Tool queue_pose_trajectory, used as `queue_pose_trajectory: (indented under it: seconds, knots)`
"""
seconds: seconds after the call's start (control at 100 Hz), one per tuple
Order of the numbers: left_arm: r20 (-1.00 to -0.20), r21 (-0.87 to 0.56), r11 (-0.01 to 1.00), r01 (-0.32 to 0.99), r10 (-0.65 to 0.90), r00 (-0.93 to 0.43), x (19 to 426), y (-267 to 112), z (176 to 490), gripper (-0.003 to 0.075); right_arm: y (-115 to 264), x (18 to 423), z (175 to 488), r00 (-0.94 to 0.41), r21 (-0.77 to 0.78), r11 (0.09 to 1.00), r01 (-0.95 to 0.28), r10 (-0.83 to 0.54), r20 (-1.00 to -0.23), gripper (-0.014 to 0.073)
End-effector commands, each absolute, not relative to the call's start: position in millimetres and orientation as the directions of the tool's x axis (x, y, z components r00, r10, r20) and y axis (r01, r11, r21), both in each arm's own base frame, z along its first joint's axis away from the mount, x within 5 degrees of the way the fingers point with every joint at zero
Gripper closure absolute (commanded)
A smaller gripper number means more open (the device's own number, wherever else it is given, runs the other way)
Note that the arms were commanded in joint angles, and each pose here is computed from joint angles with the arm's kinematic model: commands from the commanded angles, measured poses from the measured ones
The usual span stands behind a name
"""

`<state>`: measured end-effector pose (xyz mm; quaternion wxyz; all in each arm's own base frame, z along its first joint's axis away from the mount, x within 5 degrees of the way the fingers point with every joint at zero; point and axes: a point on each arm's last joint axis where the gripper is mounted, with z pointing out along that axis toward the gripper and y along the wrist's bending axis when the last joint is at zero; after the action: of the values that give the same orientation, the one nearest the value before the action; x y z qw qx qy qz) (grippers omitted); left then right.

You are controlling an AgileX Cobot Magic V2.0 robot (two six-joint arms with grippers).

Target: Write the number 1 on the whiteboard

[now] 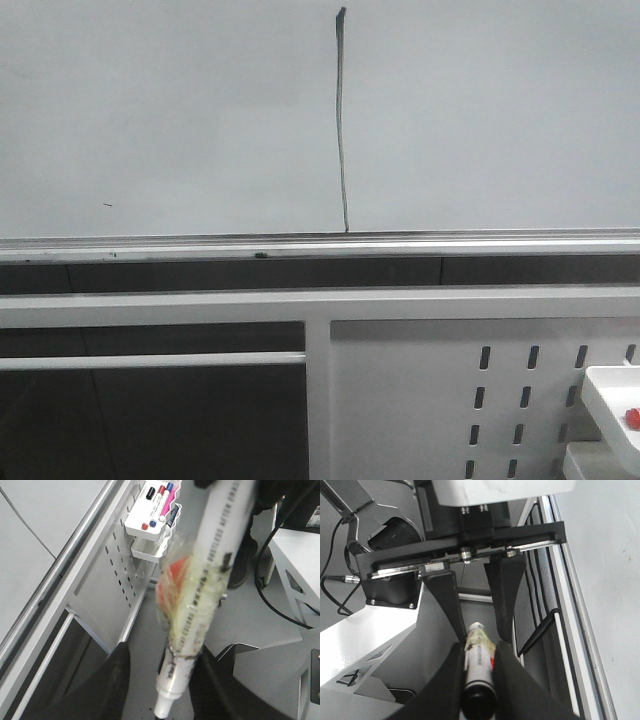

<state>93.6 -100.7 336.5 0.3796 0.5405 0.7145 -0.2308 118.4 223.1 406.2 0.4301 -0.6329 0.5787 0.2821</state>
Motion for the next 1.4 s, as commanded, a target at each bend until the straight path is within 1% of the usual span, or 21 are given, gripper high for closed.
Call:
queue_pose_trajectory:
  seconds: [0.0,0.11,0.3,0.51,0.83,0.87,0.91,0.96,0.99,1.01,1.06,1.12,1.16,1.22,1.26,1.27,1.29,1.3,1.31,1.34,1.39]
  knots:
    - [-0.837,0.101,0.348,0.932,0.536,-0.11,98.1,-102.9,350.8,0.046,218.0,113.5,429.0,0.193,-0.242,0.078,-0.967,-0.398,-0.897,0.0666]
    - [-0.837,0.101,0.348,0.932,0.536,-0.11,98.1,-102.9,350.8,0.0479,218.0,113.5,429.0,0.193,-0.242,0.078,-0.967,-0.398,-0.897,0.0666]
    - [-0.84,0.096,0.348,0.932,0.531,-0.112,97.9,-103.2,351.1,0.0628,217.9,113.3,428.9,0.192,-0.242,0.077,-0.967,-0.399,-0.897,0.0666]
    - [-0.851,0.078,0.348,0.934,0.512,-0.12,97.1,-104.4,352.3,0.0738,217.7,112.5,428.0,0.191,-0.237,0.066,-0.969,-0.406,-0.894,0.0666]
    - [-0.858,0.054,0.339,0.939,0.497,-0.13,95.5,-105.6,353.2,0.074,217.4,111.1,426.7,0.189,-0.23,0.05,-0.972,-0.417,-0.889,0.065]
    - [-0.861,0.05,0.339,0.94,0.492,-0.132,95.3,-105.9,353.5,0.074,217.4,111.1,426.7,0.189,-0.23,0.05,-0.972,-0.417,-0.889,0.0606]
    - [-0.864,0.044,0.338,0.94,0.486,-0.135,95.1,-106.2,354.0,0.074,217.2,111.4,426.4,0.194,-0.237,0.05,-0.97,-0.421,-0.886,0.0529]
    - [-0.87,0.036,0.34,0.94,0.474,-0.138,95.1,-106.8,354.9,0.074,216.6,112.3,425.4,0.209,-0.255,0.049,-0.966,-0.435,-0.876,0.0384]
    - [-0.875,0.025,0.343,0.939,0.462,-0.145,95.1,-107.4,354.7,0.074,216.0,113.0,424.7,0.216,-0.264,0.048,-0.963,-0.445,-0.869,0.0325]
    - [-0.878,0.019,0.346,0.938,0.455,-0.15,95.3,-107.7,354.2,0.074,215.0,112.9,424.1,0.221,-0.27,0.046,-0.962,-0.455,-0.863,0.0249]
    - [-0.89,-0.009,0.354,0.935,0.424,-0.168,95.7,-109.1,353.7,0.074,209.9,114.7,423.8,0.215,-0.282,0.068,-0.957,-0.485,-0.848,0.0137]
    - [-0.901,-0.034,0.374,0.927,0.389,-0.19,97.5,-110.3,351.5,0.074,201.4,115.4,424.8,0.173,-0.265,0.112,-0.958,-0.513,-0.841,0.0055]
    - [-0.913,-0.053,0.402,0.914,0.352,-0.208,100.4,-110.8,349.5,0.074,192.4,116.4,426.2,0.146,-0.264,0.148,-0.953,-0.538,-0.83,0.0034]
    - [-0.923,-0.059,0.454,0.889,0.314,-0.222,105.8,-110.2,345.6,0.074,176.8,115.4,429.5,0.07,-0.226,0.22,-0.949,-0.553,-0.83,0.0062]
    - [-0.931,-0.067,0.502,0.862,0.279,-0.234,110.8,-109.1,341.5,0.074,165.7,112.1,433.1,0.034,-0.206,0.257,-0.944,-0.546,-0.837,0.0141]
    - [-0.934,-0.066,0.51,0.858,0.27,-0.233,111.7,-108.9,342.2,0.074,163.9,111.4,434.4,0.031,-0.204,0.264,-0.943,-0.541,-0.841,0.0141]
    - [-0.938,-0.073,0.536,0.841,0.249,-0.241,114.4,-108.1,339.7,0.074,158.4,109.2,437.0,0.022,-0.2,0.279,-0.939,-0.533,-0.846,0.019]
    - [-0.943,-0.076,0.553,0.83,0.232,-0.241,116.2,-107.6,339.9,0.074,154.8,107.4,438.3,0.012,-0.193,0.29,-0.937,-0.527,-0.85,0.0247]
    - [-0.943,-0.077,0.561,0.824,0.226,-0.242,117.1,-107.3,338.4,0.074,154.4,107.7,438.2,0.01,-0.193,0.292,-0.937,-0.528,-0.849,0.0247]
    - [-0.952,-0.092,0.593,0.8,0.184,-0.246,120.5,-106.3,337.5,0.074,146.0,102.4,442.2,0.011,-0.196,0.309,-0.931,-0.511,-0.86,0.0336]
    - [-0.965,-0.11,0.651,0.751,0.111,-0.237,127.0,-103.4,335.9,0.074,134.6,94.6,445.6,0.02,-0.205,0.33,-0.922,-0.487,-0.873,0.0538]
